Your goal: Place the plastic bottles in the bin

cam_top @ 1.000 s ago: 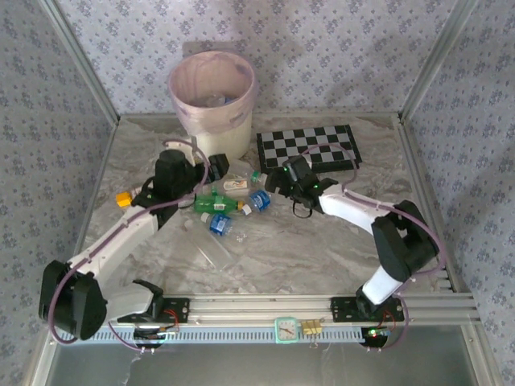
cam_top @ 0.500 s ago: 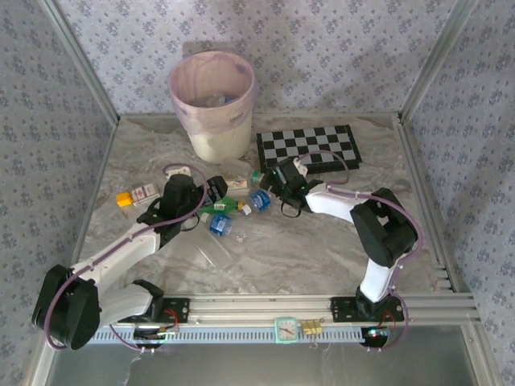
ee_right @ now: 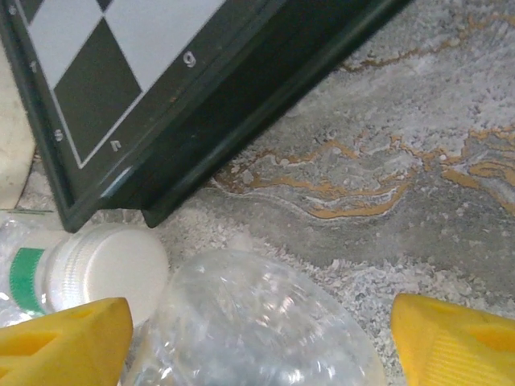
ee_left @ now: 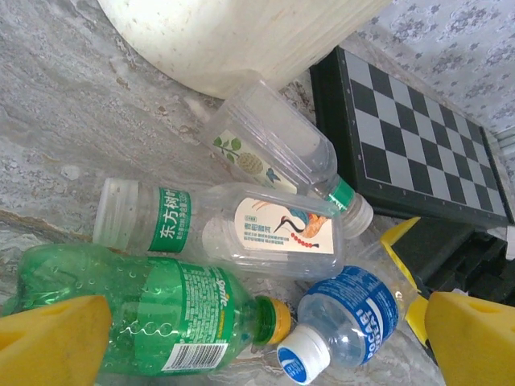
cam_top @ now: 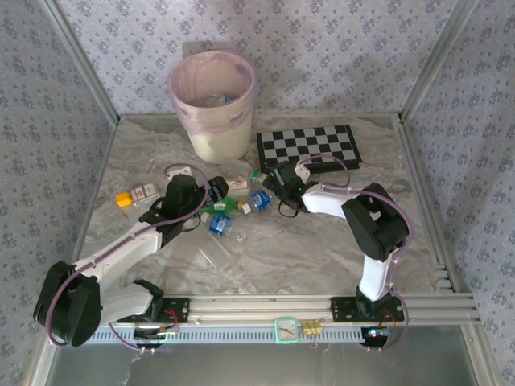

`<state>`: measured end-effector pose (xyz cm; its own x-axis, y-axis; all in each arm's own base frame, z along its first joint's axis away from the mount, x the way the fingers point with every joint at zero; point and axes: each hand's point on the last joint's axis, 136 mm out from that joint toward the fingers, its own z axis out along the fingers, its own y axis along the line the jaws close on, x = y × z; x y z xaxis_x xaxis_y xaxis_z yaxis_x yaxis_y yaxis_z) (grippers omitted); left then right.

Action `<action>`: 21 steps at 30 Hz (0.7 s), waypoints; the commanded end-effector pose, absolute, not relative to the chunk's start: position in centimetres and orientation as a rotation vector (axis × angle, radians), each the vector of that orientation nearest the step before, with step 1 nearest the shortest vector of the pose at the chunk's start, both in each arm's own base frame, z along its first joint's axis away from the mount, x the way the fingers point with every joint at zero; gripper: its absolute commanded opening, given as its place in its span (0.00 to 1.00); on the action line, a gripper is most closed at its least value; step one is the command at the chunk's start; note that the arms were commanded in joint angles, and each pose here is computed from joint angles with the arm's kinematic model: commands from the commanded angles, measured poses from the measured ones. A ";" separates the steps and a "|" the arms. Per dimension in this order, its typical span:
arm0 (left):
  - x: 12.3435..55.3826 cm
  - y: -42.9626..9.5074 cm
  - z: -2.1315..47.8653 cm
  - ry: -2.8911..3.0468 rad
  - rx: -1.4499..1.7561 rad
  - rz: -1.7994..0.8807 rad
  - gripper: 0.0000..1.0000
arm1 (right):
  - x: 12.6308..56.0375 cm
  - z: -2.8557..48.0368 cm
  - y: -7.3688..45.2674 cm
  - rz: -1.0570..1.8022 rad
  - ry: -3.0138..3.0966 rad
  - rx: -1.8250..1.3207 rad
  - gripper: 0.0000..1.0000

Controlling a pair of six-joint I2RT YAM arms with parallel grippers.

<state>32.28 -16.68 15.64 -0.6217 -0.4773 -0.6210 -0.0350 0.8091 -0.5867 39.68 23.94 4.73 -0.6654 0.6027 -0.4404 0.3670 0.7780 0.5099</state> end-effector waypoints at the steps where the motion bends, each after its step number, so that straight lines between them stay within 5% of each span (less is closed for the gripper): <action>1: 33.1 -17.3 17.7 2.112 -0.376 -0.711 1.00 | 39.5 3.7 23.7 0.447 2.366 0.741 0.81; 21: 33.1 -18.9 17.6 2.147 -0.289 -0.753 1.00 | 38.6 5.1 21.0 0.385 2.395 0.546 0.54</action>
